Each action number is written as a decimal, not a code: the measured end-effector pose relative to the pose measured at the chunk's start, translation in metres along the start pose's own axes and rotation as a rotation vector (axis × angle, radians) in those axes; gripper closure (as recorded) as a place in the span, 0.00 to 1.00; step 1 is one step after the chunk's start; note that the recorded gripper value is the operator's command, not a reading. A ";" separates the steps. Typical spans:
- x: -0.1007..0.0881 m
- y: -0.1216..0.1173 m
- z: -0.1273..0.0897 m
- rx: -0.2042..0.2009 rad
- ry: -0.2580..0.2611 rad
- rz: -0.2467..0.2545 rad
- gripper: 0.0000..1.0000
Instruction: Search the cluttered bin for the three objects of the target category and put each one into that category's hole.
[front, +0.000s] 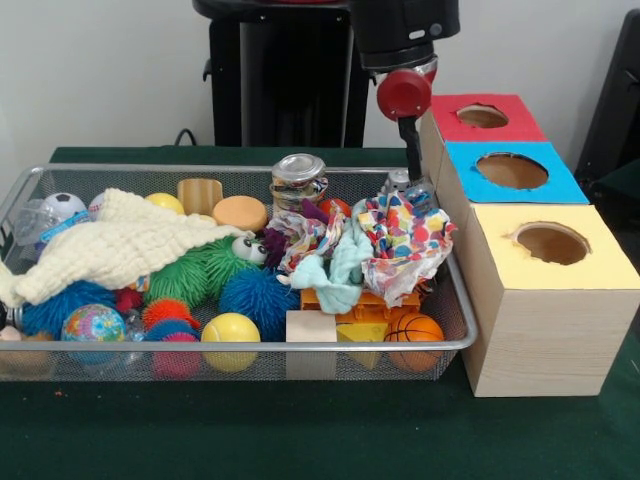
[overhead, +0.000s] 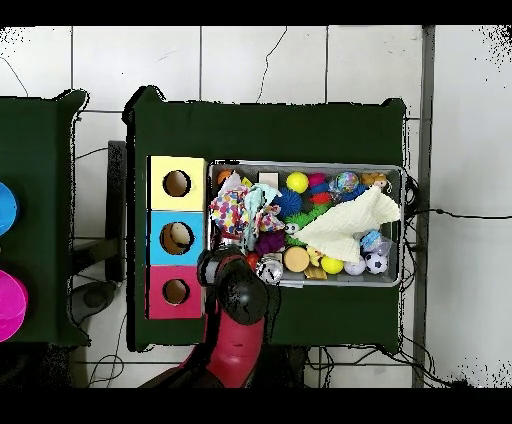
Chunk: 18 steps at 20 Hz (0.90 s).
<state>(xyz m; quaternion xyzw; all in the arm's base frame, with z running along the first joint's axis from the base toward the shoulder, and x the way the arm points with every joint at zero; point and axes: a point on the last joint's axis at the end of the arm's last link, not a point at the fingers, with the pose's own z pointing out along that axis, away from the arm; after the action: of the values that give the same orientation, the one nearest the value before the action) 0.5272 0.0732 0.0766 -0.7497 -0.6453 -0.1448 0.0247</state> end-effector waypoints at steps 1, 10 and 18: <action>0.000 -0.001 0.000 0.001 -0.003 0.000 0.00; -0.002 -0.009 0.005 -0.026 -0.048 0.020 0.00; 0.000 -0.025 0.013 -0.050 -0.108 0.023 0.00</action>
<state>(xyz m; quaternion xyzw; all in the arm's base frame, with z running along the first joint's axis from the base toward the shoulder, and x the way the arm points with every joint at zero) 0.5055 0.0802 0.0601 -0.7643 -0.6330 -0.1201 -0.0270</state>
